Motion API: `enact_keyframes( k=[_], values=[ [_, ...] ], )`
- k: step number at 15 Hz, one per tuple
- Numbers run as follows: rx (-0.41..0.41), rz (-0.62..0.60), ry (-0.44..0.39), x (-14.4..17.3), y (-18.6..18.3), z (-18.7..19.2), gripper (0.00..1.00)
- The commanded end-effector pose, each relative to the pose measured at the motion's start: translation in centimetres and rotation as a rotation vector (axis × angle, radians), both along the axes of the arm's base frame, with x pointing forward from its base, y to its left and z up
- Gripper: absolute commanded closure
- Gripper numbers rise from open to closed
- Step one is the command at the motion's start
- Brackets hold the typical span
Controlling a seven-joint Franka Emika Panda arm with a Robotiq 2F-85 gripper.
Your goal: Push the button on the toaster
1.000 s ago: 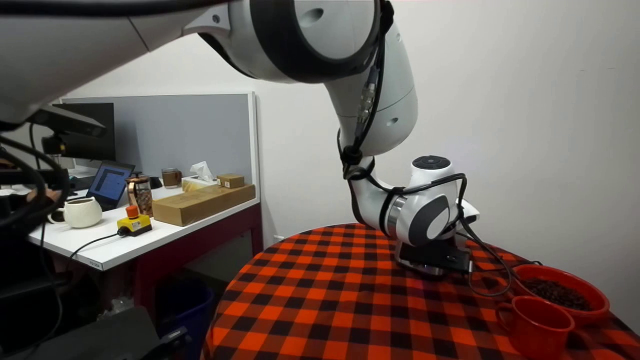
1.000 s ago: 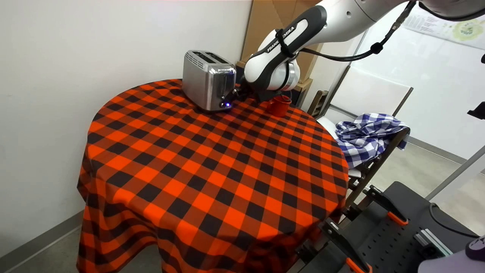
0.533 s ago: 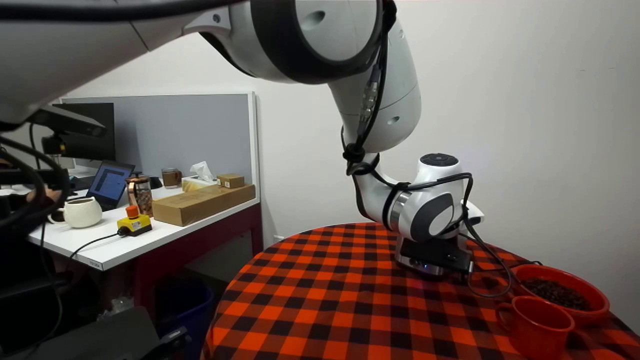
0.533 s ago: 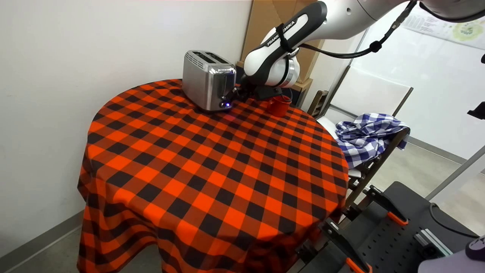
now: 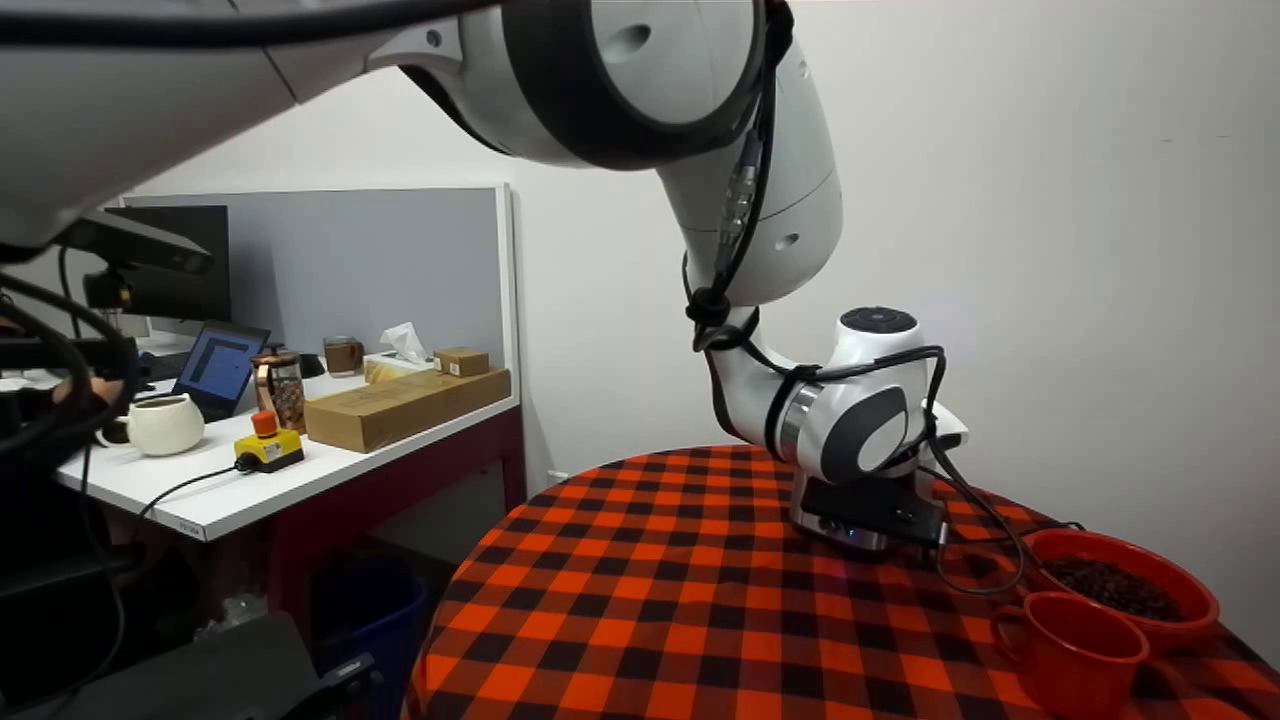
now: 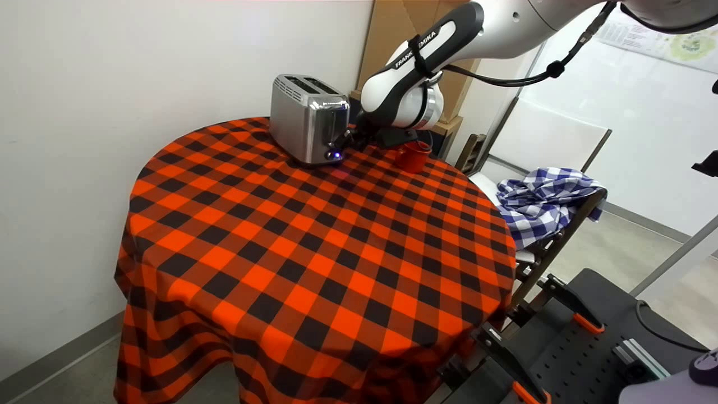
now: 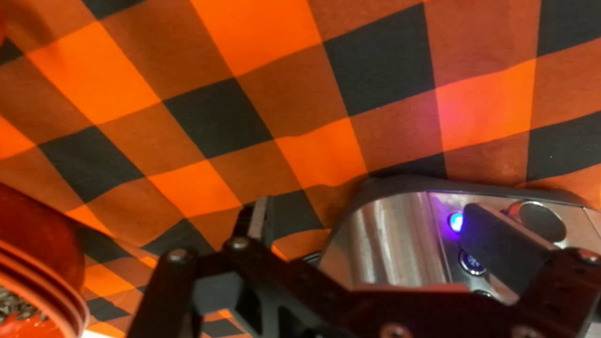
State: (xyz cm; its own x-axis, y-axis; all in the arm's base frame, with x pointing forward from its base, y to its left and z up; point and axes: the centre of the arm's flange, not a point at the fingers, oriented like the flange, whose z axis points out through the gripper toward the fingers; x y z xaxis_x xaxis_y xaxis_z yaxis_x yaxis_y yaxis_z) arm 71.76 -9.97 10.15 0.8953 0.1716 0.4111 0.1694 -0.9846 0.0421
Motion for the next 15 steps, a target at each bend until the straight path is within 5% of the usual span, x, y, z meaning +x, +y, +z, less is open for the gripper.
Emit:
enact_keyframes(
  k=[1, 15],
  values=[
    [0.010, 0.012, -0.009, 0.9, -0.8, -0.2, 0.00],
    [0.014, 0.025, -0.061, 0.8, -0.9, 0.4, 0.00]
  ],
)
